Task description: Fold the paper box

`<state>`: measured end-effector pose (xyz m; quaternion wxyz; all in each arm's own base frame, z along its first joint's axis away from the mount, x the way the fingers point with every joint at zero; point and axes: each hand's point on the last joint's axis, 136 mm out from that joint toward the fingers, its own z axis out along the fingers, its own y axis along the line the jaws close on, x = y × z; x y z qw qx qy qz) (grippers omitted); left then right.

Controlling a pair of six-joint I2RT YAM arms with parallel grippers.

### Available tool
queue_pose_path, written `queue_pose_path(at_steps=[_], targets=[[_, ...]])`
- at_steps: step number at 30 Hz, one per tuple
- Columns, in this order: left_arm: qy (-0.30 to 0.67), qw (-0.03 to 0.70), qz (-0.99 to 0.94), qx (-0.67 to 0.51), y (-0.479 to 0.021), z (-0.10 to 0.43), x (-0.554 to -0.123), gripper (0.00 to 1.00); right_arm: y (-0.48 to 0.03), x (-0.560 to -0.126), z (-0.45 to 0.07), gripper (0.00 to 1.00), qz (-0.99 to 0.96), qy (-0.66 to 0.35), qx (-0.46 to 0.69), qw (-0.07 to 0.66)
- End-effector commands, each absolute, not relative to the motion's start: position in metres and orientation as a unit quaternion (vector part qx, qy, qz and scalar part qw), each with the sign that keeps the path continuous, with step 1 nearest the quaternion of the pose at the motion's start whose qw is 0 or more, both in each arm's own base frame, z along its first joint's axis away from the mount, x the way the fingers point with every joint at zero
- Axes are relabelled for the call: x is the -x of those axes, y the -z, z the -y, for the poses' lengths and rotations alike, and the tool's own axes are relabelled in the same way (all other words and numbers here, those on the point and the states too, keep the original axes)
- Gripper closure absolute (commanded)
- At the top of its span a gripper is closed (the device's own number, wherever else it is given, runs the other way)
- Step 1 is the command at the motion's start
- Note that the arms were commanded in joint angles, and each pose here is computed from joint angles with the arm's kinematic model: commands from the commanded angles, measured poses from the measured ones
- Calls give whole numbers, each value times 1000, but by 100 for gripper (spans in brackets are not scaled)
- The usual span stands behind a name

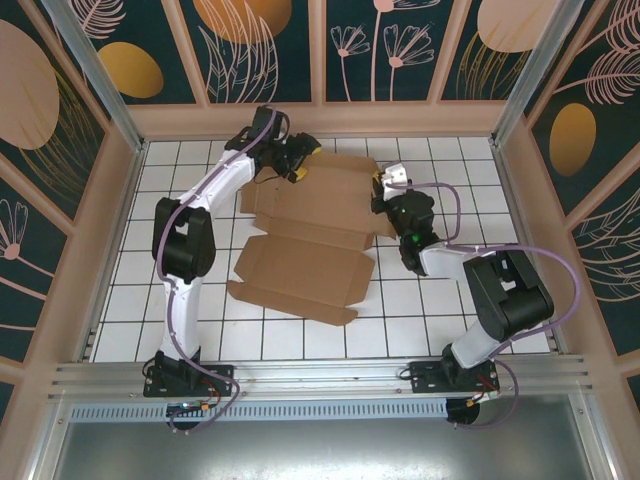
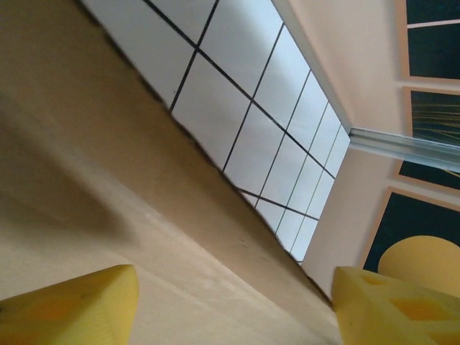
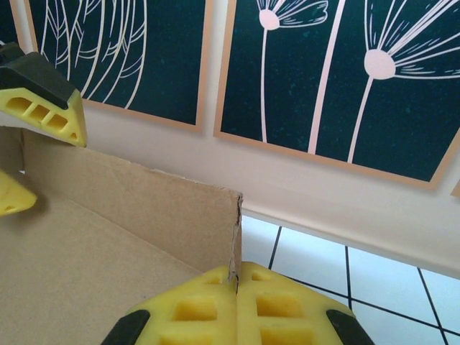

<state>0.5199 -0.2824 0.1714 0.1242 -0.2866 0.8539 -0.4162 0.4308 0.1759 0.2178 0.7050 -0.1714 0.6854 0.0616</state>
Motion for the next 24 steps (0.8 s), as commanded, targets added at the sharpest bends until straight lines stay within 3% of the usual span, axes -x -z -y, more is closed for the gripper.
queue_pose_path(at_steps=[1, 9, 17, 24], targets=[[441, 119, -834, 309, -206, 277, -509, 25, -260, -421, -172, 99, -629, -41, 160, 759], [436, 117, -833, 321, -213, 277, -523, 23, -263, -412, -177, 99, -608, -9, 175, 774], [435, 109, -833, 325, -204, 278, -528, 30, -268, -406, -178, 97, -595, 3, 180, 783], [415, 97, -840, 336, -191, 273, -521, 28, -272, -402, -180, 95, -582, 27, 188, 791]])
